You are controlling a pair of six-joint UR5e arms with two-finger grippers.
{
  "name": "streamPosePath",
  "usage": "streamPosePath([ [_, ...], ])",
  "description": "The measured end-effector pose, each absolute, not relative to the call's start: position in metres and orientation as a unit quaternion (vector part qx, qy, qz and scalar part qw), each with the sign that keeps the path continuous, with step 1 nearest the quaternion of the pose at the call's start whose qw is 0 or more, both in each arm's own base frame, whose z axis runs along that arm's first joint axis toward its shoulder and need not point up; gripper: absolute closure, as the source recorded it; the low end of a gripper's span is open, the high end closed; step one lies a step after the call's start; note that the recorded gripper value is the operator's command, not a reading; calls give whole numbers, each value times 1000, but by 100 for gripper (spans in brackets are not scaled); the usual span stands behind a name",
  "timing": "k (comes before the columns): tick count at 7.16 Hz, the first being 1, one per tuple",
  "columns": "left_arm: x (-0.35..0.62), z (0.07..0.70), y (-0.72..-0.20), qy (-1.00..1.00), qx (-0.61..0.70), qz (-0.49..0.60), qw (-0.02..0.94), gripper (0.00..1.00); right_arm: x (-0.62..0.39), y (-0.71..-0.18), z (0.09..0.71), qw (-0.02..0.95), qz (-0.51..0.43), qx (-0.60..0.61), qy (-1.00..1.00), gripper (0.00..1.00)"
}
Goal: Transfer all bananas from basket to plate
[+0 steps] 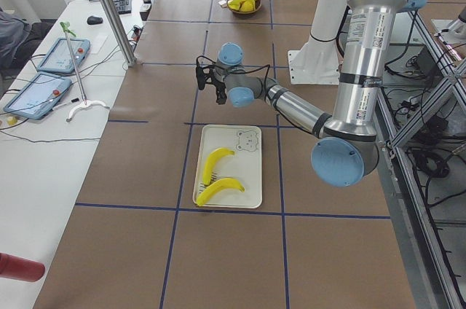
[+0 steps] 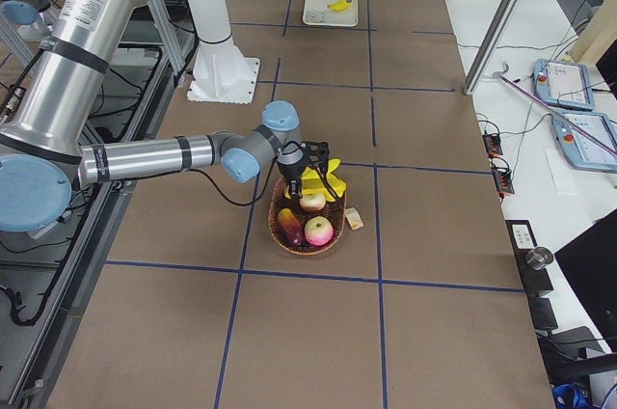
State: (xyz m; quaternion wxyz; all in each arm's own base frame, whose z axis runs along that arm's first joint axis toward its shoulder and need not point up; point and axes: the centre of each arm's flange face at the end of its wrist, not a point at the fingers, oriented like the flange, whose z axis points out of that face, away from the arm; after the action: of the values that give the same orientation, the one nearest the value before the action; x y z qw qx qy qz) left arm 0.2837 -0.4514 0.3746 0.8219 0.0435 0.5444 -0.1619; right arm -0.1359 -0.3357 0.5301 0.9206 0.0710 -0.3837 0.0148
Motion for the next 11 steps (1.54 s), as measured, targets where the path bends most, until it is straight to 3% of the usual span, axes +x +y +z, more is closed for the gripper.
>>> streamPosePath([
  [5,297,354,-449,561,48,-142,814,0,-104,-384,453,867,32,102,-487,100],
  [8,322,300,-456,594,51,-134,792,0,-177,-444,378,832,23,89,-547,99],
  [11,342,251,-454,624,46,-128,770,0,-285,-443,294,809,51,87,-579,99],
])
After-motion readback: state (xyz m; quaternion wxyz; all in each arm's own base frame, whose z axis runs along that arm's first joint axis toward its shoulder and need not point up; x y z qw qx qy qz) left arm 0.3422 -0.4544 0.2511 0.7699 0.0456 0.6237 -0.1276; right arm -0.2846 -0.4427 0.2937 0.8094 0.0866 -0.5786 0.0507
